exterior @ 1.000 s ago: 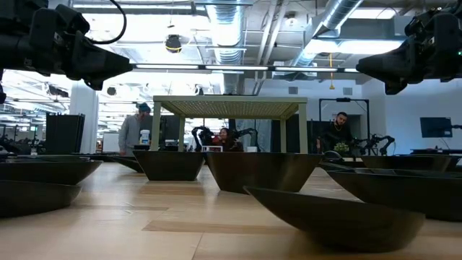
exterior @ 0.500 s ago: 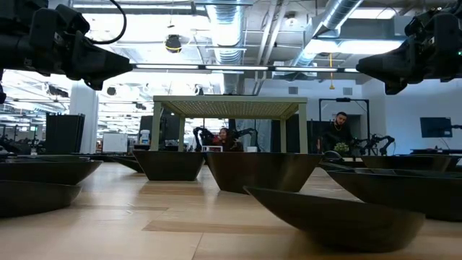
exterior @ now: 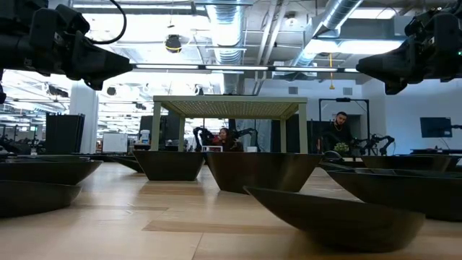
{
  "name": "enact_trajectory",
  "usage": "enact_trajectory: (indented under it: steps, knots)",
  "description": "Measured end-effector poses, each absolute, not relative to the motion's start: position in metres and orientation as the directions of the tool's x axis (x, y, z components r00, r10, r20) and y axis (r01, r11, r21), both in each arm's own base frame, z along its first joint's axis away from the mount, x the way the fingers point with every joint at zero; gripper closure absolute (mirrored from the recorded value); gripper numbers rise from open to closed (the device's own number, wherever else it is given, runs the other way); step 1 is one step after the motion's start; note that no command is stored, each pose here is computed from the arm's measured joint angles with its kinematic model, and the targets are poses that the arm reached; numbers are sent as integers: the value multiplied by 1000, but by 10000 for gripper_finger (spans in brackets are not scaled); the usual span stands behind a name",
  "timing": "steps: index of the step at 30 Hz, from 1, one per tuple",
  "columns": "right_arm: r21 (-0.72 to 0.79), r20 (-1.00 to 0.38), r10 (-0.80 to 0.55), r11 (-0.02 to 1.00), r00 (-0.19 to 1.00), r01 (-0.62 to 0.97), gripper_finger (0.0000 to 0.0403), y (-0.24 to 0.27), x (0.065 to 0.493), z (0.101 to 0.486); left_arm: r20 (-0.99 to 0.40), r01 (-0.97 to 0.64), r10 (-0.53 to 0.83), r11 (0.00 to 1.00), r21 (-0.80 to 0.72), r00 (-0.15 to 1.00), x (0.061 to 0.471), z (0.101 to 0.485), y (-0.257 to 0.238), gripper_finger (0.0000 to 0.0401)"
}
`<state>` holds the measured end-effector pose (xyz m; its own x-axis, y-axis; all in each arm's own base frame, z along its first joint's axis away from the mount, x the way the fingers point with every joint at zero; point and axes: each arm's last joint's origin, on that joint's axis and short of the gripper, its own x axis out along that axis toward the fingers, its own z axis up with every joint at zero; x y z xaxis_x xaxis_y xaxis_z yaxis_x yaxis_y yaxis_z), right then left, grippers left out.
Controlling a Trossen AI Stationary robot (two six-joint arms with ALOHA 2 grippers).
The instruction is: Pick & Place Mini shaped plates
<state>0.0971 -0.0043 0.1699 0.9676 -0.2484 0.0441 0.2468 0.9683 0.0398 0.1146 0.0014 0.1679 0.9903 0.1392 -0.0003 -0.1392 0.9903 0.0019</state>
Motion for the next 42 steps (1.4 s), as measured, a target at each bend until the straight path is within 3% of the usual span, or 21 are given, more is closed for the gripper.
enact_trajectory:
  steps: [12, 19, 25, 30, 36, 42]
  knots:
    - [44, 56, -253, 967, 966, 251, 321, -4, 97, 171, 10, -139, 139, 990, -4, 990, 115, 169, 1, 293]
    - [44, 57, -248, 968, 967, 246, 321, -4, 97, 171, 23, -134, 137, 985, -113, 990, 115, 170, 1, 293]
    - [-12, 173, -262, 963, 949, 268, 321, -6, 96, 183, 156, -110, 131, 985, -133, 979, 113, 183, 1, 293]
    - [-11, 300, -214, 974, 930, 228, 321, -5, 93, 196, 166, -77, 95, 991, -114, 981, 118, 204, 0, 293]
    - [-56, 333, -132, 986, 934, 159, 320, -2, 94, 224, -112, -119, 116, 993, -18, 987, 140, 247, 0, 293]
    - [-135, 189, -92, 984, 978, 118, 320, 1, 124, 250, -446, -182, 134, 981, -66, 885, 154, 282, 0, 293]
